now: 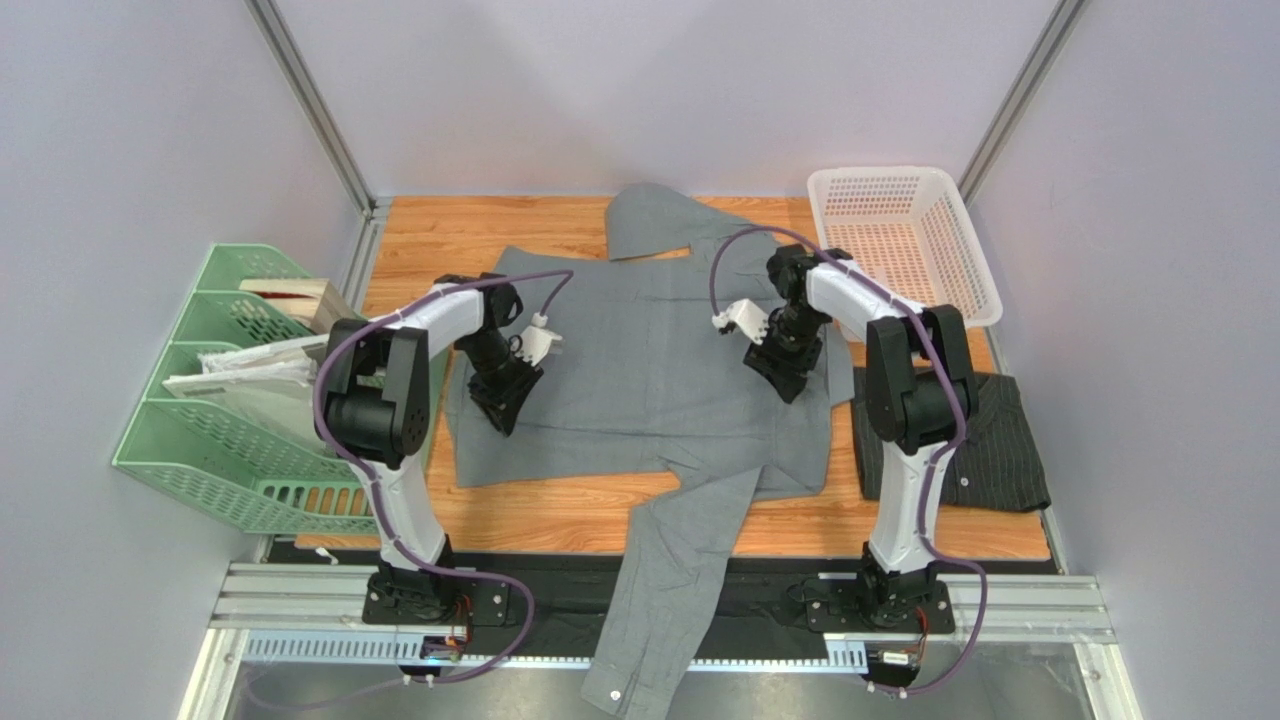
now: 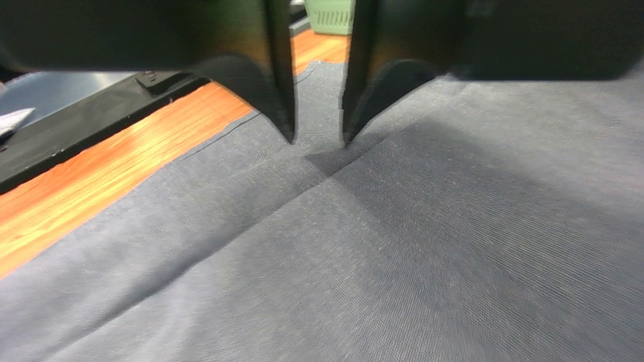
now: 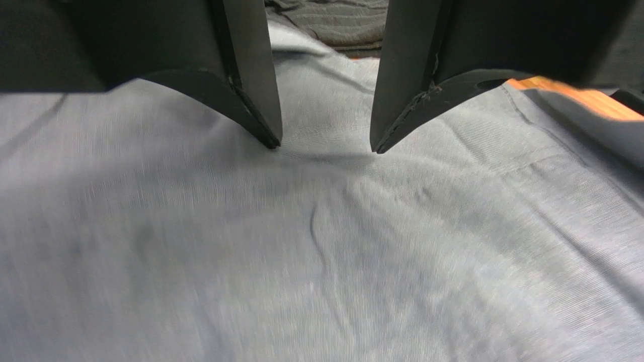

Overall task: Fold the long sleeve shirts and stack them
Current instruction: Fold the shirt

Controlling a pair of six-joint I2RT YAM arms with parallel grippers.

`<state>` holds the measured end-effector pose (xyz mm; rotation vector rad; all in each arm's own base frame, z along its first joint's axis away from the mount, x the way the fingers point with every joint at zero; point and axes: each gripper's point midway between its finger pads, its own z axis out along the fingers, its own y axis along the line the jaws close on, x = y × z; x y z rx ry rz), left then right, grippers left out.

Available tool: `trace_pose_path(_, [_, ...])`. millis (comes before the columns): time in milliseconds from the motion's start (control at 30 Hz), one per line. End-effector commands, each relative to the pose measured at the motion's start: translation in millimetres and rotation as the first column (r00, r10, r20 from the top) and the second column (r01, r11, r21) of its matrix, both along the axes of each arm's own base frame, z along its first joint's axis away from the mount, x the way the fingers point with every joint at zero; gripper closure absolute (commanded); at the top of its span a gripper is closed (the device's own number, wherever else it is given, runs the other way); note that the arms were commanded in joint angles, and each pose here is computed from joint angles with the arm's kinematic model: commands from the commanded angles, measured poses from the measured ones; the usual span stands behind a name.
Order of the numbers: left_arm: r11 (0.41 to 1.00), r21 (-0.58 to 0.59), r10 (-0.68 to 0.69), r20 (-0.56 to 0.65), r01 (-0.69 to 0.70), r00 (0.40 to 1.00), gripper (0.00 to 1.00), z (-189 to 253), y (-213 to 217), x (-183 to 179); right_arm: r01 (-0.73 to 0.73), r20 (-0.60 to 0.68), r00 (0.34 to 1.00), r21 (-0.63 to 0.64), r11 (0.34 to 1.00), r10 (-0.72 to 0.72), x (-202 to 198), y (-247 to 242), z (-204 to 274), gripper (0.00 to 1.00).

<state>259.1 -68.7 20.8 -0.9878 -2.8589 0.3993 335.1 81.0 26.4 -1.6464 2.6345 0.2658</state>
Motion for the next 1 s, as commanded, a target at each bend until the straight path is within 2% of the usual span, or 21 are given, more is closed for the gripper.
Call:
trace_pose_path(0, [0.978, -0.184, -0.079, 0.123, 0.101, 0.989, 0.59, 47, -21, 3, 0.023, 0.021, 0.999, 0.151, 0.988, -0.026, -16, 4, 53, 0.47])
trace_pose_path(33, [0.969, -0.215, -0.093, 0.134, 0.12, 0.987, 0.54, 54, -24, -5, 0.004, -0.022, 1.0, 0.172, 0.985, 0.0, -41, 3, 51, 0.47])
trace_pose_path(67, [0.959, -0.244, -0.103, 0.186, 0.147, 0.977, 0.52, 68, -28, -9, -0.052, 0.033, 0.998, 0.208, 0.977, 0.046, -52, 4, 70, 0.47])
trace_pose_path(133, [0.939, -0.284, -0.142, 0.189, 0.193, 0.972, 0.51, 75, -31, -26, -0.097, -0.008, 0.995, 0.28, 0.955, 0.103, -94, 9, 69, 0.47])
trace_pose_path(167, [0.935, -0.288, -0.152, 0.205, 0.208, 0.967, 0.51, 80, -30, -32, -0.145, 0.044, 0.989, 0.304, 0.942, 0.138, -104, 10, 80, 0.48])
trace_pose_path(267, [0.921, -0.29, -0.209, 0.199, 0.261, 0.958, 0.51, 74, -24, -57, -0.183, 0.02, 0.982, 0.341, 0.922, 0.188, -135, 12, 73, 0.5])
trace_pose_path(300, [0.917, -0.279, -0.233, 0.2, 0.283, 0.952, 0.51, 70, -21, -62, -0.203, 0.049, 0.979, 0.325, 0.924, 0.198, -134, 12, 69, 0.51])
trace_pose_path(367, [0.912, -0.276, -0.263, 0.174, 0.303, 0.949, 0.51, 61, -16, -79, -0.201, 0.016, 0.978, 0.307, 0.93, 0.206, -146, 9, 53, 0.54])
trace_pose_path(533, [0.915, -0.21, -0.312, 0.174, 0.344, 0.934, 0.52, 42, 0, -92, -0.116, -0.01, 0.992, 0.307, 0.945, 0.125, -138, 21, 28, 0.57])
trace_pose_path(633, [0.916, -0.193, -0.317, 0.188, 0.351, 0.93, 0.52, 36, 5, -93, -0.061, -0.038, 0.996, 0.315, 0.947, 0.076, -132, 27, 22, 0.57])
trace_pose_path(767, [0.915, -0.139, -0.341, 0.232, 0.378, 0.911, 0.52, 26, 15, -88, -0.066, -0.046, 0.995, 0.31, 0.948, 0.084, -137, 28, 16, 0.58])
trace_pose_path(967, [0.866, -0.062, -0.452, 0.325, 0.496, 0.831, 0.55, 21, 24, -78, -0.069, -0.057, 0.995, 0.269, 0.961, 0.088, -143, 34, 2, 0.67])
